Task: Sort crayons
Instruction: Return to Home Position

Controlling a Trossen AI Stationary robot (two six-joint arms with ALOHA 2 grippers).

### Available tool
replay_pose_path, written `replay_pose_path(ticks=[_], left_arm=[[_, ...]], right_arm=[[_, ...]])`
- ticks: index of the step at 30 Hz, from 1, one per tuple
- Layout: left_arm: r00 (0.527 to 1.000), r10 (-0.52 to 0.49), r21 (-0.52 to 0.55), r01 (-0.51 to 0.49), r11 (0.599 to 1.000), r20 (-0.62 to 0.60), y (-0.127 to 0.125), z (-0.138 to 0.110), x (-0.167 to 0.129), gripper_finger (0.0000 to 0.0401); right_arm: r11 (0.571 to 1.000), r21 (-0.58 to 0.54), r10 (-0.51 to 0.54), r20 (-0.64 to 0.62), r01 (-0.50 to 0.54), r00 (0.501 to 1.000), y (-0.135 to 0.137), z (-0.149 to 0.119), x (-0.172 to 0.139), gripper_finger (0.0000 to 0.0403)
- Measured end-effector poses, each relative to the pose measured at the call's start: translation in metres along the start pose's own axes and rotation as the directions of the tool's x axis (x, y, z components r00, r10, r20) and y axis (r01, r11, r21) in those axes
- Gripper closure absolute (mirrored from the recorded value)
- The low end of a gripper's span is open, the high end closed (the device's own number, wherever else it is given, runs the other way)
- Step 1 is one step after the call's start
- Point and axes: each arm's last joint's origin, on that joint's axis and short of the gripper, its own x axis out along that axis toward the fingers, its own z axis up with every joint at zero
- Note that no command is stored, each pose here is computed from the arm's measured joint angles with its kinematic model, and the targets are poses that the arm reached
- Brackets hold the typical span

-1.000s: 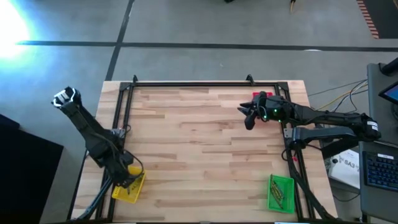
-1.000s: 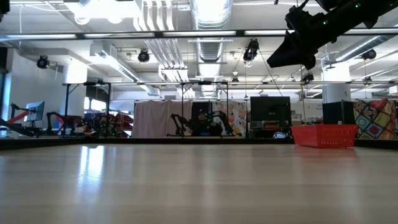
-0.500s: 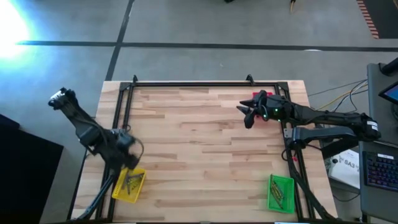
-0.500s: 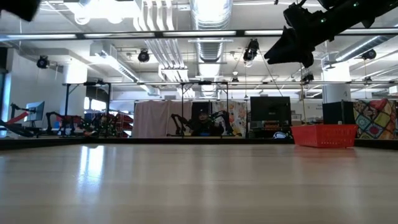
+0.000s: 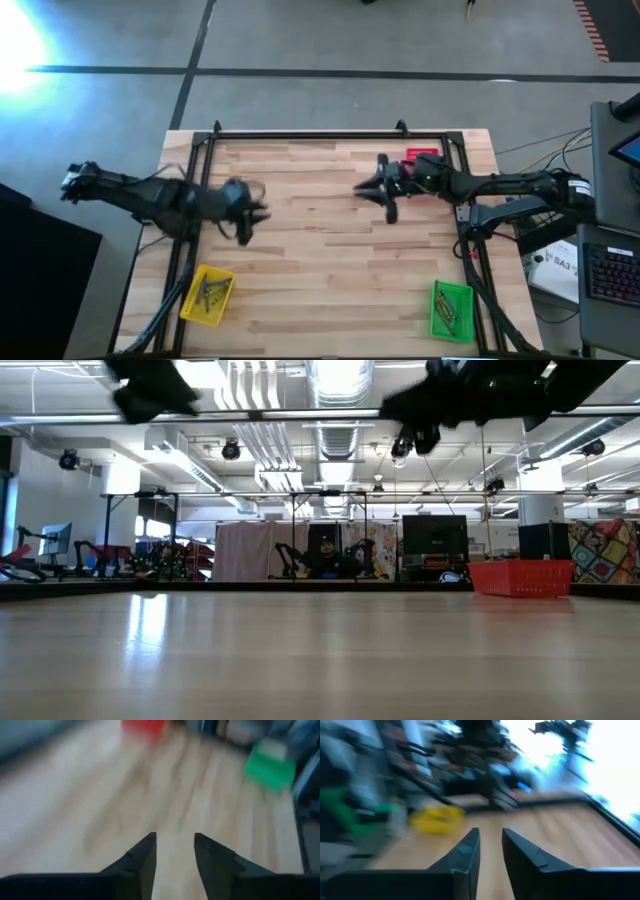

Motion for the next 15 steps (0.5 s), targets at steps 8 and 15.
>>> replay_pose_path(ticks=[8, 15], left_arm=[[0.907, -0.132, 0.323, -0.005, 0.946, 0.401, 0.006, 0.046, -0.019, 0.0330], [0.827, -0.197, 0.339, 0.008, 0.941, 0.527, 0.029, -0.011, -0.002, 0.0352]], right_arm=[[0.985, -0.045, 0.171, 0.100, -0.167, 0.980, 0.015, 0.014, -0.026, 0.0364], [0.979, -0.044, -0.196, 0.074, 0.200, 0.978, 0.022, 0.010, -0.070, 0.0384]])
